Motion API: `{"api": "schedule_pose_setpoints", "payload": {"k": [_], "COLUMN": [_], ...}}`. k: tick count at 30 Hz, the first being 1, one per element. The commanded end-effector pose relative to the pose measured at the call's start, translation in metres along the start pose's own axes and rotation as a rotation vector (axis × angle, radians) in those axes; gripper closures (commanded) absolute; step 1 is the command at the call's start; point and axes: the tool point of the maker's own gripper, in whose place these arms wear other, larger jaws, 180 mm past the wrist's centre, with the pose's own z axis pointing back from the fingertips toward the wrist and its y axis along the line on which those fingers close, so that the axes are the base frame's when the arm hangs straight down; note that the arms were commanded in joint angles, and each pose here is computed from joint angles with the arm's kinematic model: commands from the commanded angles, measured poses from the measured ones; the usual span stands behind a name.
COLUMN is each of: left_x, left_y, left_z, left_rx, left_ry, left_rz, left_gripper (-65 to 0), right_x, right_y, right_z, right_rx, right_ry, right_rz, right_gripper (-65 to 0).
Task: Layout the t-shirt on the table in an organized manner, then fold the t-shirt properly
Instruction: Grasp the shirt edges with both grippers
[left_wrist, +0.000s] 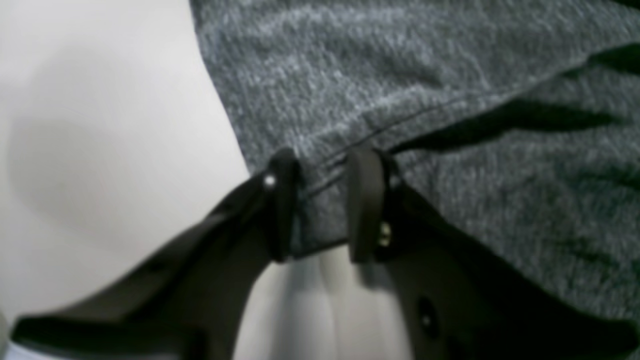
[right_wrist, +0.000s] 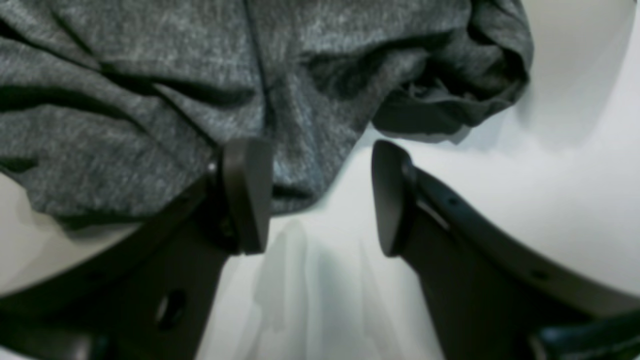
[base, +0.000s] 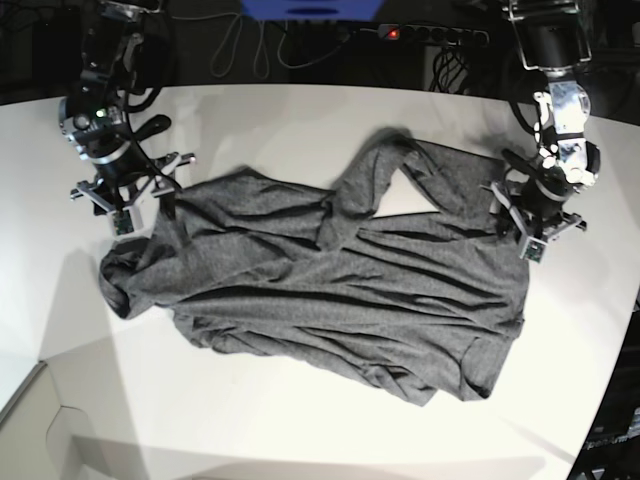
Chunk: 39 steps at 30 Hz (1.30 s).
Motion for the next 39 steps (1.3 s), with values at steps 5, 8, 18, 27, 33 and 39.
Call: {"api": "schedule_pose_setpoints", "payload": {"k": [5, 8, 18, 27, 33, 39], "left_x": [0.004, 0.027, 0.073, 0.056, 0.038, 0.013], "left_y": [0.01, 0.014, 0.009, -0.009, -0.028, -0.046], "left_z": [0.003, 0.012, 0.054, 0.078, 0.078, 0.073], "left_rx": [0.021, 0.041, 0.086, 0.07, 0.02, -0.037], "left_ry": [0.003, -0.055, -0.194, -0.176, -0.14, -0.083], "left_rz": [-0.021, -0.047, -0.155, -0.205, -0.202, -0.194], "left_gripper": [0.0, 0.0, 0.0, 0.0, 0.0, 0.0], "right_x": [0.013, 0.013, 0.014, 0.014, 0.01, 0.01], "right_y": [-0.004, -0.004, -0.004, -0.002, 0.003, 0.002], "right_z": [0.002, 0.002, 0.002, 0.002, 0.003, 0.004], "right_rx": [-0.008, -0.008, -0.009, -0.005, 0.002, -0.001], "right_ry": [-0.046, -0.047, -0.048, -0.049, -0.047, -0.046], "right_rz": [0.003, 0.003, 0.004, 0.004, -0.007, -0.009], "right_gripper": [-32.2, -32.2, -32.1, -32.1, -32.1, -32.1]}}
